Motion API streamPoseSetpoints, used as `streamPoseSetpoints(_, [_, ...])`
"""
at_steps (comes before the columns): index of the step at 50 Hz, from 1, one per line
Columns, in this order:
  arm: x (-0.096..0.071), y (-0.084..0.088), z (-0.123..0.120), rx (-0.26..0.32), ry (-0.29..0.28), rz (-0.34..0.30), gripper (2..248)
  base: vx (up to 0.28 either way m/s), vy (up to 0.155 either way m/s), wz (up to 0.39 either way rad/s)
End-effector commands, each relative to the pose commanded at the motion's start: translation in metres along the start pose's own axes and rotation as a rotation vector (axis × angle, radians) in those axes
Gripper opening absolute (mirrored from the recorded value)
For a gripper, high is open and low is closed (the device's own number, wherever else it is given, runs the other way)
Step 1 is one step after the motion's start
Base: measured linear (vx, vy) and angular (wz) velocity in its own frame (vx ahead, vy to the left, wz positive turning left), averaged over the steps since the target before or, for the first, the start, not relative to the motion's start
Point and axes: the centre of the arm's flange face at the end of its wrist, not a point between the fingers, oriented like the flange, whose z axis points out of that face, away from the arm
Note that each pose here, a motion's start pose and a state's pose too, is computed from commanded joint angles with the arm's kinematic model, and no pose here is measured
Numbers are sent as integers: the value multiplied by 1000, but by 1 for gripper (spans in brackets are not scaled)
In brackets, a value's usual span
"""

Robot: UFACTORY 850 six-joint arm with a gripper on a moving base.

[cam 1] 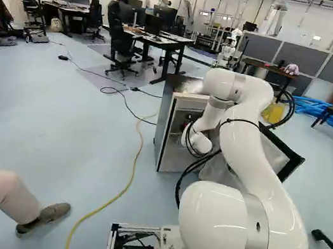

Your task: Grab a drink from the fridge

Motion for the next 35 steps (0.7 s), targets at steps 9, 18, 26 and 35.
streamPoseSetpoints(9, [0,0,0,0,0,0,148,0,0,0])
streamPoseSetpoints(18, [0,0,1,0,2,-1,148,0,0,0])
streamPoseSetpoints(26, [1,0,5,1,8,-2,148,0,0,0])
streamPoseSetpoints(35, [1,0,10,2,15,-5,148,0,0,0])
